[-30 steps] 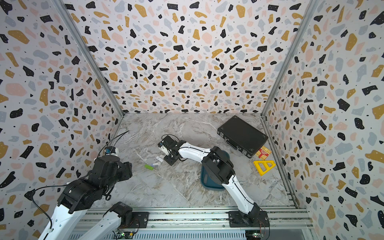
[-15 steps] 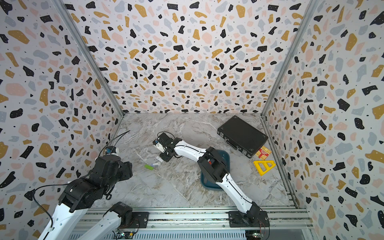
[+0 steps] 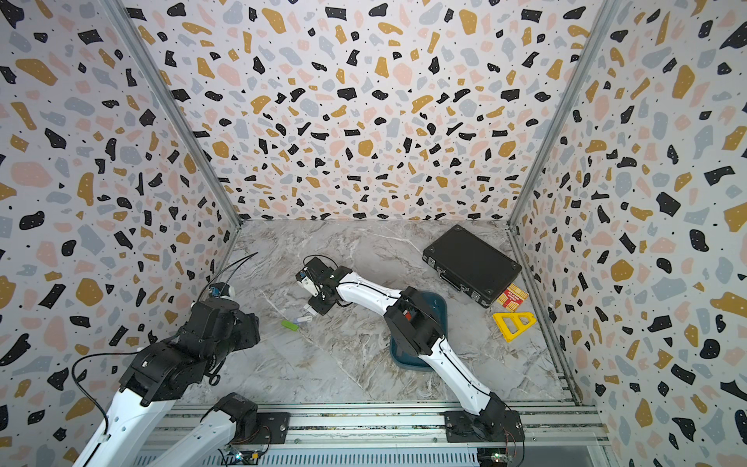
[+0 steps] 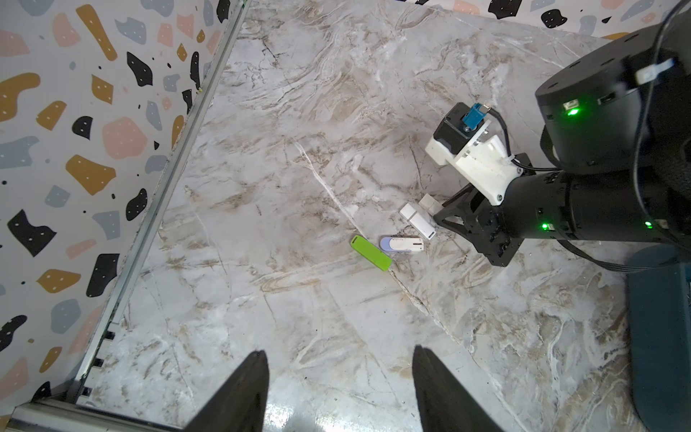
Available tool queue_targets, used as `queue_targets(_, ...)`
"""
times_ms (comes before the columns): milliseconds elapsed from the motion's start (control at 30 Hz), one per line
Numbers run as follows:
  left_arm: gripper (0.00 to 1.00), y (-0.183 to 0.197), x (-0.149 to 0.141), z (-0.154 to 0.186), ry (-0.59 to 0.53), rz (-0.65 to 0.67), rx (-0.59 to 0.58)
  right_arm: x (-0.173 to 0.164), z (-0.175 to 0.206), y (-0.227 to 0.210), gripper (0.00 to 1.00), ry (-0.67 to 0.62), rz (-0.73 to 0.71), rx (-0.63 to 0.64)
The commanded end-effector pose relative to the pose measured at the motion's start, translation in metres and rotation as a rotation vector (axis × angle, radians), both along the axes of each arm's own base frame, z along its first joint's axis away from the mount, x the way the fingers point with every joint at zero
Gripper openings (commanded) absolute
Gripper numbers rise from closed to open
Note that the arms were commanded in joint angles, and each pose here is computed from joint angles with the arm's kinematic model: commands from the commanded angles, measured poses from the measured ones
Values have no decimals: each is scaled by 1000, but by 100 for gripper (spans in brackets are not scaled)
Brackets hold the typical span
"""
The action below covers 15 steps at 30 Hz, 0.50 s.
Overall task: Put the usb flash drive into the storage box
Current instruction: Pick up the USB flash from the center of the board, then place the USB flash in the storage box.
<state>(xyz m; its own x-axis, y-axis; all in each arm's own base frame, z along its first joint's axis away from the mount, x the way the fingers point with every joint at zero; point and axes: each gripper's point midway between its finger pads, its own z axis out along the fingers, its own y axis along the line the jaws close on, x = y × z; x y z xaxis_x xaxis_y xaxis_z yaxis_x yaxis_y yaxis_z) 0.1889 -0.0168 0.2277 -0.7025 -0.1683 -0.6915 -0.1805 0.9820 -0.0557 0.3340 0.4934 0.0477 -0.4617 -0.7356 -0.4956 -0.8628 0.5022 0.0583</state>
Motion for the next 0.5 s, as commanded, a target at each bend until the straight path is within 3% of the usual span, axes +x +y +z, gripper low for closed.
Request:
queue_targets(0, 66, -1, 5, -3, 6, 10, 1, 3, 106, -20, 11, -105, -80, 94)
queue_targets(233, 65, -19, 20, -20, 85, -6, -41, -1, 153, -148, 11, -80, -374, 168)
queue_targets(367, 63, -44, 37, -42, 115, -30, -142, -10, 136, -245, 12, -95, -582, 110)
queue_targets(467, 63, -50, 47, -61, 140, -15, -148, -27, 99, -300, 13, -32, -696, 41)
